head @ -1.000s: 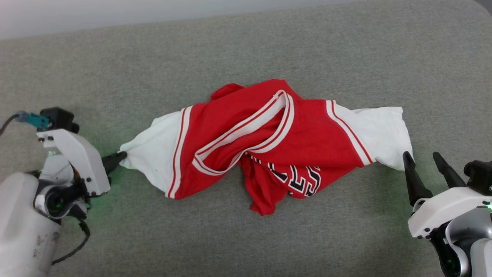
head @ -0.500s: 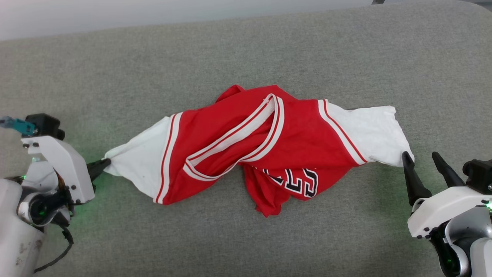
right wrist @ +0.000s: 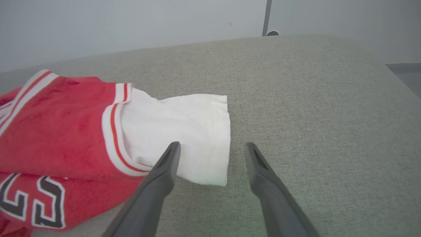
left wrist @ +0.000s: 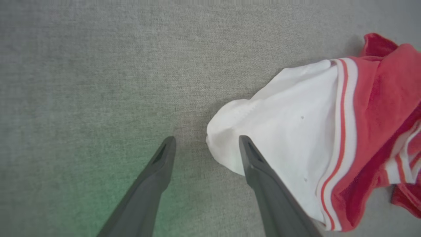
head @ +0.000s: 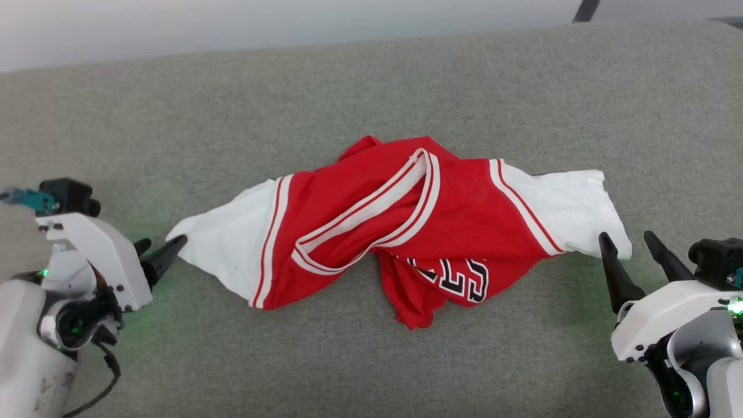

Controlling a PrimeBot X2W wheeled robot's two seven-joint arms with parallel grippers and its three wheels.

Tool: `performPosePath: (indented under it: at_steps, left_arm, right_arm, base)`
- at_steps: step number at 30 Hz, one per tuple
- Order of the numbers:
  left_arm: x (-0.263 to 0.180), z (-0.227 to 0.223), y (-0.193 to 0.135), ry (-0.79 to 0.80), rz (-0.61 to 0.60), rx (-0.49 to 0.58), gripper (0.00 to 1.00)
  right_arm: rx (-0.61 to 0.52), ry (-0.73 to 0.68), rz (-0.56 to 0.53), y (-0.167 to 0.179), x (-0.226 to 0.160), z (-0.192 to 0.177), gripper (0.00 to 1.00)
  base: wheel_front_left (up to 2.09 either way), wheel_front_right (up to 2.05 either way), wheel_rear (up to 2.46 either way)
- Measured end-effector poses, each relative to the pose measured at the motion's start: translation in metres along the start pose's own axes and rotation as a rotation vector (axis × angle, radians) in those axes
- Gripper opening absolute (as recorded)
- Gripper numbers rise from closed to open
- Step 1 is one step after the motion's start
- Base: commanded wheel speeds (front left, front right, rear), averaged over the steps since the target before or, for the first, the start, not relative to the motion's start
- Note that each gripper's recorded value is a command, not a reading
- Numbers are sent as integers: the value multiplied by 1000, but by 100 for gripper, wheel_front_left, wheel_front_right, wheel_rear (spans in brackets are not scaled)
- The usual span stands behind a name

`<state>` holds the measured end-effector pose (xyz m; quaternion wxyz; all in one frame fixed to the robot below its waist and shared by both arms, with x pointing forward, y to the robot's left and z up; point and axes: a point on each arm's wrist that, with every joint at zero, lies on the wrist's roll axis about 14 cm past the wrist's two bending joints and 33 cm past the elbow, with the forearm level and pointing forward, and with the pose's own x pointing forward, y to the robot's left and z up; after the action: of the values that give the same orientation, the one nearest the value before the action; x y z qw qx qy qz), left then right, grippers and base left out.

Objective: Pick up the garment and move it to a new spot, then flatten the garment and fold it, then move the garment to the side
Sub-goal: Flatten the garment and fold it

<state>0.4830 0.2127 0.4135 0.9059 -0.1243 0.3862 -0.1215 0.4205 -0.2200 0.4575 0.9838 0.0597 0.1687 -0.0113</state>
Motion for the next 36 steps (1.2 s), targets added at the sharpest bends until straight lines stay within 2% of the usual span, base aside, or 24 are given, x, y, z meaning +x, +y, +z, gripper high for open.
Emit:
performPosePath:
  at_steps: [11,27,36]
  left_arm:
    - [-53,32,2,-314,15,36,100]
    - [-158,9,50,-685,202,21,100]
    - [-195,-12,64,-813,291,-15,100]
  right_arm:
    - [-34,1,95,27,-4,13,100]
    - [-81,13,244,75,-4,24,100]
    - [-133,71,330,104,3,24,100]
  base:
    - [0,0,0]
    - [0,0,0]
    - [0,0,0]
